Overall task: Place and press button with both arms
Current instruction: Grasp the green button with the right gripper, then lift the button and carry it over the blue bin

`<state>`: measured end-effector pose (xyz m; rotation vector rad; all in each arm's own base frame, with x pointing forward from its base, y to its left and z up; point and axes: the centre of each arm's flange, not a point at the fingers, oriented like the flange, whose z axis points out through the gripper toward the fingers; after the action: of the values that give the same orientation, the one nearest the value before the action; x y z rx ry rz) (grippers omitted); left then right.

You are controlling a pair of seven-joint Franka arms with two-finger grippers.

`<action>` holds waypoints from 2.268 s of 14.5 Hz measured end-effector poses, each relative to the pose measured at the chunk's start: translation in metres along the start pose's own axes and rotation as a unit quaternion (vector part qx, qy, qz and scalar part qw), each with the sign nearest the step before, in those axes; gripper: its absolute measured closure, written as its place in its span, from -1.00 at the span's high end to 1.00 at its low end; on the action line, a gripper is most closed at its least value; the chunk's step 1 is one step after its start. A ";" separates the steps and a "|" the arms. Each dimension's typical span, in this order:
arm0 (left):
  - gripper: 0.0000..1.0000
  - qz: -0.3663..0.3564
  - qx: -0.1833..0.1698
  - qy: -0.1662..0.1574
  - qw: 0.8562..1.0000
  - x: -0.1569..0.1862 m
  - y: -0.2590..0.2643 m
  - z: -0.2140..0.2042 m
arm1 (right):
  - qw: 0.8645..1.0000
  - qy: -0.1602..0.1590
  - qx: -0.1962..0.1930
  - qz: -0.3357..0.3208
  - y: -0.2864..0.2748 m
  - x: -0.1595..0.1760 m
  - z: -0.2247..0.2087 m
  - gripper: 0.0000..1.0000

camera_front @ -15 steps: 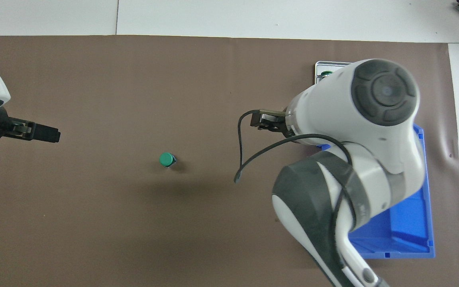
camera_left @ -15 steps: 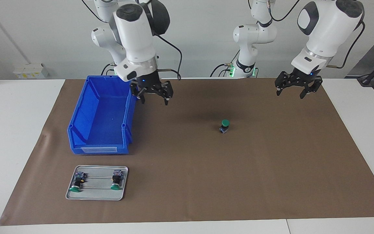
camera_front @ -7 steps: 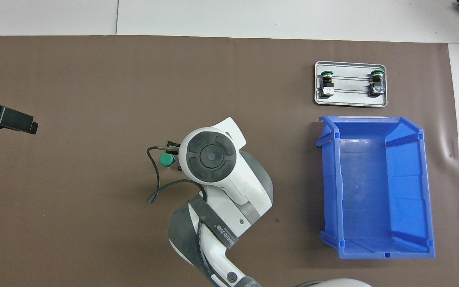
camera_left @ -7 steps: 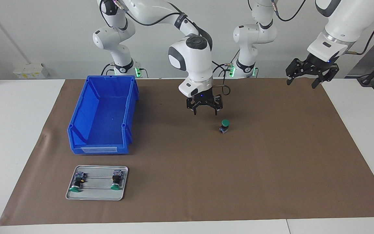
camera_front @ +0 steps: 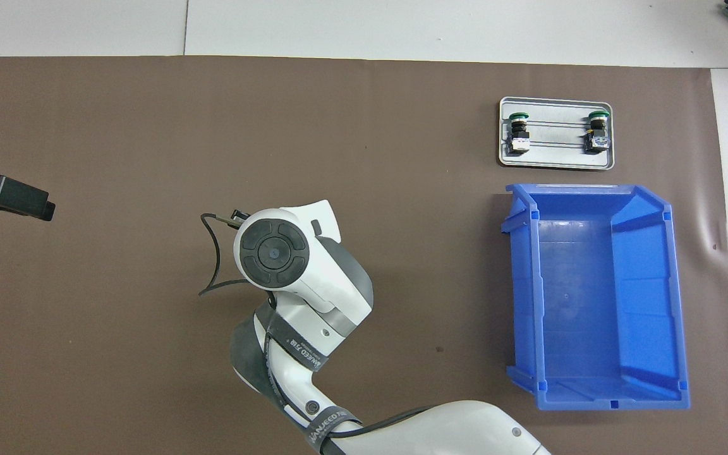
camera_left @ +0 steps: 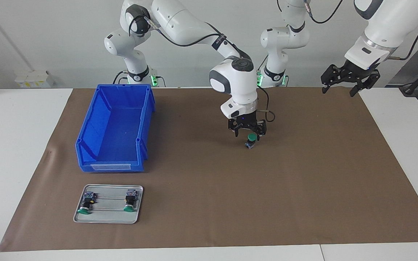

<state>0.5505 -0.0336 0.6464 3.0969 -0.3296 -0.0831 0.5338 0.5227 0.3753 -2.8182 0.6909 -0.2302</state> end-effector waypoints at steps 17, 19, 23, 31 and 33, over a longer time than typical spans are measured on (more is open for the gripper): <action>1.00 -0.008 0.001 0.003 1.000 -0.001 -0.006 0.000 | 0.999 -0.011 -0.019 0.030 0.008 -0.040 0.046 1.00; 1.00 -0.008 0.001 0.002 1.000 -0.001 -0.006 0.000 | 0.999 -0.011 -0.019 0.030 0.010 -0.040 0.051 0.99; 1.00 -0.008 0.001 0.002 1.000 -0.001 -0.006 0.000 | 0.999 -0.011 -0.017 0.029 0.012 -0.043 0.054 0.67; 1.00 -0.008 0.001 0.002 1.000 -0.001 -0.006 0.001 | 1.000 -0.011 -0.012 0.027 0.009 -0.045 0.051 -0.26; 1.00 -0.008 0.001 0.002 1.000 -0.001 -0.006 0.001 | 1.000 -0.007 -0.010 0.025 0.008 -0.043 0.048 -0.26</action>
<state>0.5504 -0.0277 0.6454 3.1013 -0.3048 -0.0770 0.5029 0.5452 0.3230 -2.8140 0.7645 -0.1958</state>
